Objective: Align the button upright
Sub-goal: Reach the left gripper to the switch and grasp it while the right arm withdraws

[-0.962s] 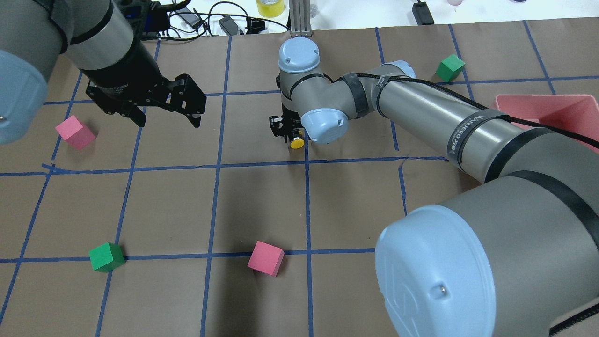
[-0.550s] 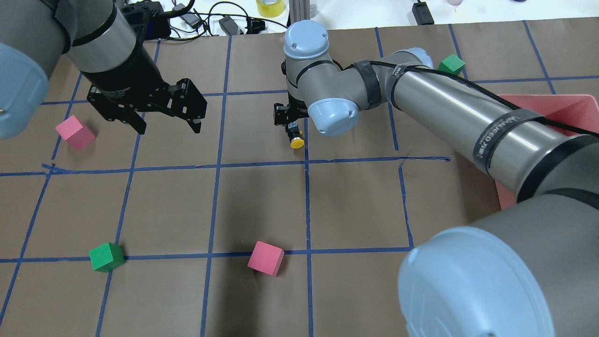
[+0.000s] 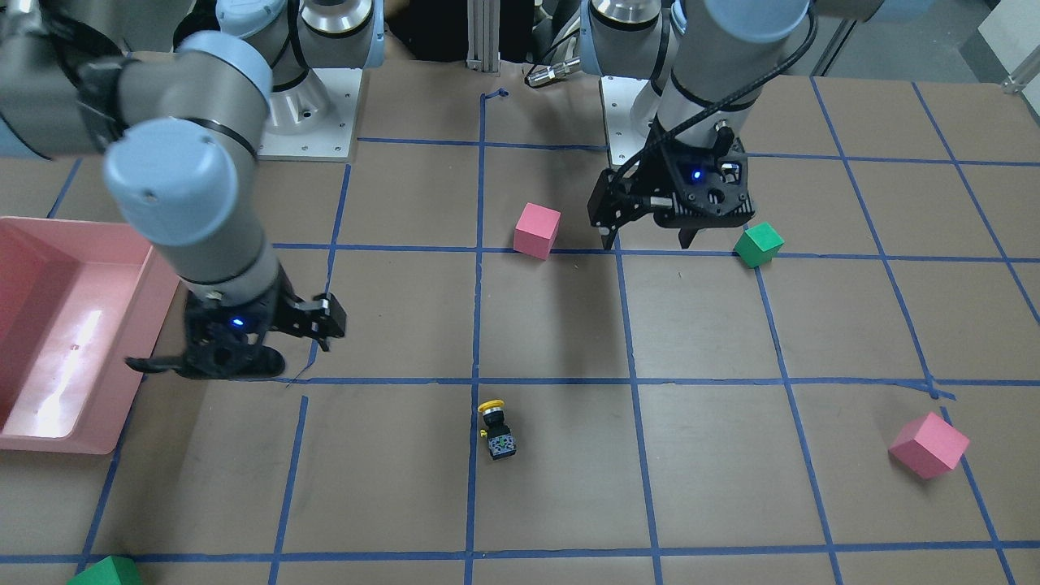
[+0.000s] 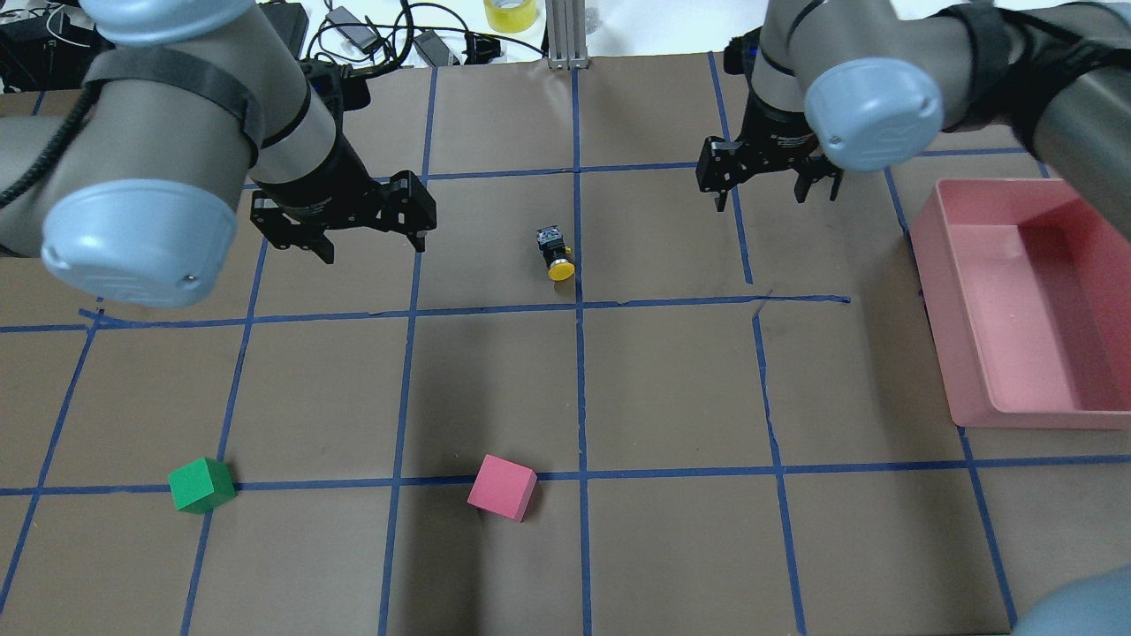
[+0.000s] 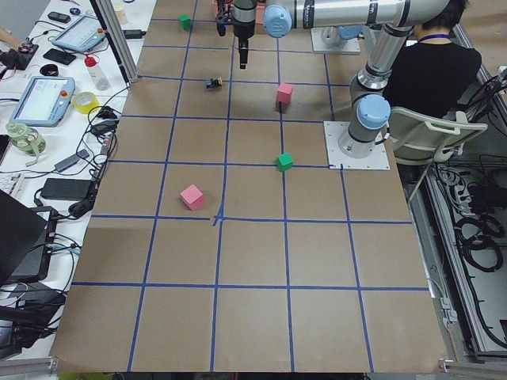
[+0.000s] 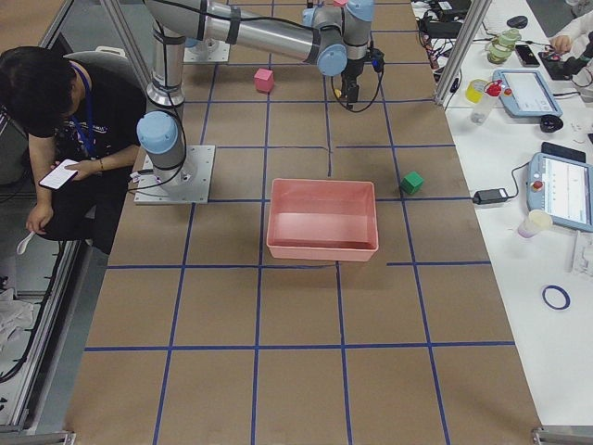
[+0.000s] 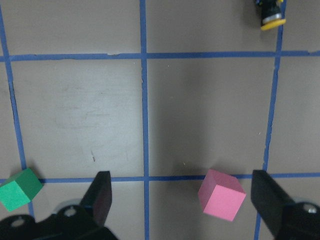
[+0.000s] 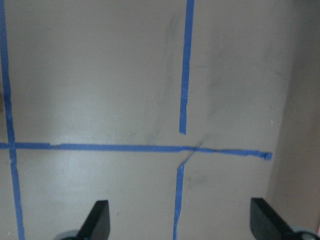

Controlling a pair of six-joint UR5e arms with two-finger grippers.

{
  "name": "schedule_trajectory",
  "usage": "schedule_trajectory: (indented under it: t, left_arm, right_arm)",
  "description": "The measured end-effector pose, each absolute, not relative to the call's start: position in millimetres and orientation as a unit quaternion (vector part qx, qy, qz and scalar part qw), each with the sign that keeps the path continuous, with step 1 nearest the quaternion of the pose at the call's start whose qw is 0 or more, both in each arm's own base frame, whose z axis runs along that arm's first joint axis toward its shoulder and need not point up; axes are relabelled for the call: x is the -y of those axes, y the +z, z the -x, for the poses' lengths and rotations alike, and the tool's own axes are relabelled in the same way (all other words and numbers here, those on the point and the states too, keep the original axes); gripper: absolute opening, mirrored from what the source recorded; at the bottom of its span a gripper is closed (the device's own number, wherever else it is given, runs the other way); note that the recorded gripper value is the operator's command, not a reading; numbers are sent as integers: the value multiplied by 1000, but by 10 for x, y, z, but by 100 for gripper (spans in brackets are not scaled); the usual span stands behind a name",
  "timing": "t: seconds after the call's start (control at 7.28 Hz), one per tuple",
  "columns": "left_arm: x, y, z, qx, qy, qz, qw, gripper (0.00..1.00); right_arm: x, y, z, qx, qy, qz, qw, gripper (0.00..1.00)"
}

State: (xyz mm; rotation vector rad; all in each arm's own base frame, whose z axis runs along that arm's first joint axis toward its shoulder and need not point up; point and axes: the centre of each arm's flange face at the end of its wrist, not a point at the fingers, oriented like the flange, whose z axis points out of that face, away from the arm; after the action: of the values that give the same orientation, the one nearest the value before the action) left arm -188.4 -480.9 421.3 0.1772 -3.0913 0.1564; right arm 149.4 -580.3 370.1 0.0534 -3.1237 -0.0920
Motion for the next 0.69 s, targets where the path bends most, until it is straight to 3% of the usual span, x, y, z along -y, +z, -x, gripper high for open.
schedule_trajectory:
  t: [0.69]
  left_arm:
    - [4667, 3080, 2980, 978, 172, -120, 9, 97]
  right_arm:
    - [5432, 4093, -1573, 998, -56, -13, -19, 100]
